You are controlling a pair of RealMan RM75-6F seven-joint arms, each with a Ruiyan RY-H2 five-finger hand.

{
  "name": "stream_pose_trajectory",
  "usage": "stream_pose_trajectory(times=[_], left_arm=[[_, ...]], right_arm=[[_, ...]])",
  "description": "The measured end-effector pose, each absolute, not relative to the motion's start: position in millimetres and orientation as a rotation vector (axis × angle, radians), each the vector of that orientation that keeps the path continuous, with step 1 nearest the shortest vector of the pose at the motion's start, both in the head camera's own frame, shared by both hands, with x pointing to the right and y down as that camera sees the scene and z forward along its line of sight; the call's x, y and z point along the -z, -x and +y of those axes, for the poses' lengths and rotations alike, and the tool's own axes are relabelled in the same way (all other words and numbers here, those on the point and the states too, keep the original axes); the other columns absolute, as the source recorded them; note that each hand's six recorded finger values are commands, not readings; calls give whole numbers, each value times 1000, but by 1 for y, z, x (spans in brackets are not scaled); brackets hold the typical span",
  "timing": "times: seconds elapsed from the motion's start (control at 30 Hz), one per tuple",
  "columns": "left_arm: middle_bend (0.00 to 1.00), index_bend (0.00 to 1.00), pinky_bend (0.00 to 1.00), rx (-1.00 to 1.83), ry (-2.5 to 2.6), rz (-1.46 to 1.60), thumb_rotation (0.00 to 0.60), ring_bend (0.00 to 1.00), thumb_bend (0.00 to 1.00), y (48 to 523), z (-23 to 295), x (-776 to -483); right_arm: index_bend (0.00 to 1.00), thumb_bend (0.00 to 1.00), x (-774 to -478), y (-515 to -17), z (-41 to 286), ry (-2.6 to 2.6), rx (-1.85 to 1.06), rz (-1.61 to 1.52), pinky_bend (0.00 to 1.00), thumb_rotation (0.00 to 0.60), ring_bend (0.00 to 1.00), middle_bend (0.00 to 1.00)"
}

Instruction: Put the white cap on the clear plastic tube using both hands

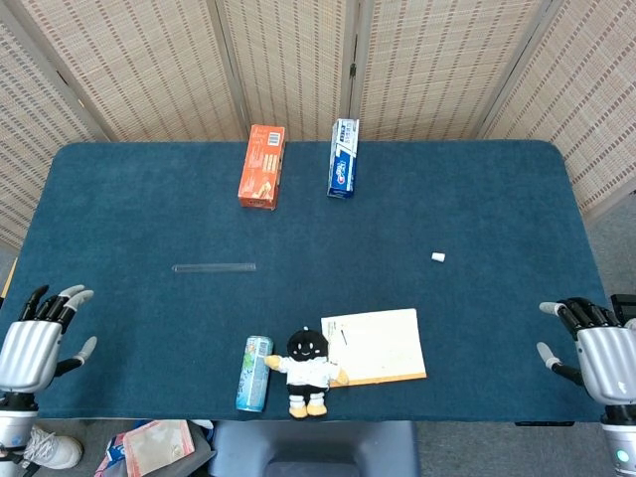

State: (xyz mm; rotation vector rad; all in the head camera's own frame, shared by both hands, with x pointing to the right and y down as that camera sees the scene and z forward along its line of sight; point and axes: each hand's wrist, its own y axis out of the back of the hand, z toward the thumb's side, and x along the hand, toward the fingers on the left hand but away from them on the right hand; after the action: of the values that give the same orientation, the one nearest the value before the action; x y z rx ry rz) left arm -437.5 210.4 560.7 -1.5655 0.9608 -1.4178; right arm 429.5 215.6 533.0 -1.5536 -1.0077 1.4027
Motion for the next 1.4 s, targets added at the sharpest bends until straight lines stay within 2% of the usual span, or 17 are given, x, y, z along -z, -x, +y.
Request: stream_pose_trajectory(times=[0.17,0.23,0.43,0.63,0.77,0.97,1.4], left_arm=[[414,241,333,1358,1592,932,600,465,273,419,180,-565],[476,268,455,1342,1599,914,600,539,273,412,169,-569],[664,277,725,1333,1626,808,600,695,273,383,130,-588],[810,288,900,1372,1677,734,600,809,272,354,89,-619],[868,291,953,1398,1709,694,600,854,273,331,65,-642],[910,309,983,1446,1741,643,600,888,273,307,50,-672],[956,363,1000,1576,1759,519,600,930,272,277,47,-725]], right_arm=[[307,254,-532,-426,212,1558,-1392,-1000,287,600,224,343],[307,255,-533,-425,211,1564,-1393,-995,287,600,224,343],[307,255,-534,-421,206,1575,-1383,-979,287,600,224,343],[307,256,-536,-417,203,1588,-1380,-955,287,600,224,343],[307,256,-537,-414,201,1591,-1377,-949,287,600,224,343],[307,256,-540,-413,200,1599,-1384,-942,287,600,225,343],[307,256,-546,-418,198,1606,-1405,-938,287,600,227,344]])
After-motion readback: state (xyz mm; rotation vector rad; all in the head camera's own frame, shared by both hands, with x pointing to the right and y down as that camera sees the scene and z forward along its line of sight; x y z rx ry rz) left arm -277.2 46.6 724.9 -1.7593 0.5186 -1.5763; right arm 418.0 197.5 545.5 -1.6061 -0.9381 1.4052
